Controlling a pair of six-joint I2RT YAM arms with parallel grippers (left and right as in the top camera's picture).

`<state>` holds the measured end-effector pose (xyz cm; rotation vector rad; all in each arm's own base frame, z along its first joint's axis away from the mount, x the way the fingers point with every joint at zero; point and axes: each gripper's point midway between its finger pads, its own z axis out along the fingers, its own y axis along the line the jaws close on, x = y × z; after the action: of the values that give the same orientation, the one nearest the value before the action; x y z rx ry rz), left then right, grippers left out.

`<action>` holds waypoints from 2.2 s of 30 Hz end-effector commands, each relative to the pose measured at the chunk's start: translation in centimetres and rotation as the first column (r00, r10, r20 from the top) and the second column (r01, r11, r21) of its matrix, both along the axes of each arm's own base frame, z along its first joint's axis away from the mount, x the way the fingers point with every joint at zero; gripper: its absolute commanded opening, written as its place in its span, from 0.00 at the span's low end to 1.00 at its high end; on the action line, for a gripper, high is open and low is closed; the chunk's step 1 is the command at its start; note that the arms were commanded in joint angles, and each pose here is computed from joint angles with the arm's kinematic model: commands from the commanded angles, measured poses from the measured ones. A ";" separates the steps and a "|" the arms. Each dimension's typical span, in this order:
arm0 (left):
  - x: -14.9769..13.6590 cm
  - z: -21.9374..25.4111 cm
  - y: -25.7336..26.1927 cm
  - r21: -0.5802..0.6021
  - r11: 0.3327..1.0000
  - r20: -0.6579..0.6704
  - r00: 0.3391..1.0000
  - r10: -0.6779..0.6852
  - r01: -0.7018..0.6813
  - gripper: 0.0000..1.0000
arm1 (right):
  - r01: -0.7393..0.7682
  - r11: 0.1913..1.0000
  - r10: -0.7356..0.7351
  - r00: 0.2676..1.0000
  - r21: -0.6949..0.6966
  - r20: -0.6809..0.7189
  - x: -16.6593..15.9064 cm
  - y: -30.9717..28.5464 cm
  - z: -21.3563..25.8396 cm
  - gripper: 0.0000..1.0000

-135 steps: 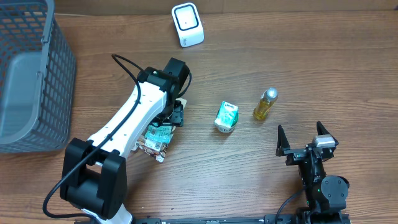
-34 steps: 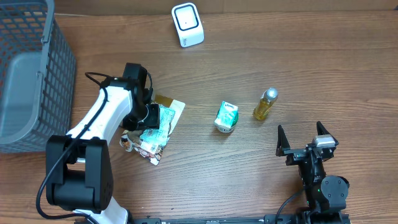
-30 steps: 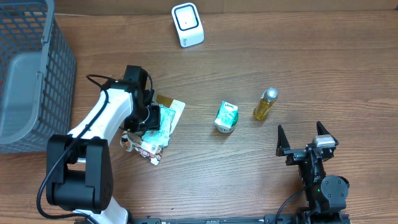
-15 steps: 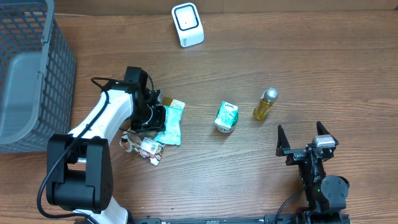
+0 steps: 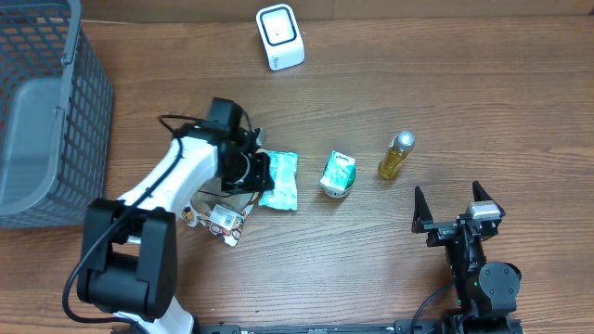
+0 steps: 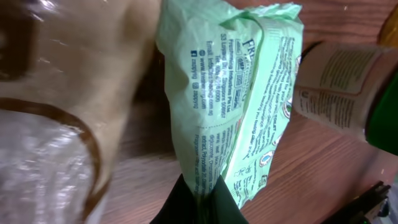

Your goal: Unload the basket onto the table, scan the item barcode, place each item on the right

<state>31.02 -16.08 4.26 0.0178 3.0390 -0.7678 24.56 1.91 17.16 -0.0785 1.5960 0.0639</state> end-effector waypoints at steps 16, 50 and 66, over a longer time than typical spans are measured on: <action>-0.5 0.8 -1.8 0.173 0.985 0.012 0.999 -0.031 0.028 0.44 | -0.007 1.000 0.007 1.000 -0.001 0.004 0.0 0.2 -0.2 1.00; -2.6 -0.7 -2.3 0.419 0.902 0.054 0.989 -0.139 0.104 0.18 | -0.007 1.000 0.007 1.000 -0.001 0.004 0.0 0.2 -0.2 1.00; -3.1 -3.1 -2.1 0.465 0.875 -0.004 0.989 -0.150 0.135 0.21 | -0.007 1.000 0.007 1.000 -0.001 0.004 0.0 0.2 -0.2 1.00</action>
<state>28.16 -18.27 2.52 0.2640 3.1001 -0.0663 24.56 1.92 17.16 -0.0788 1.5964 0.0642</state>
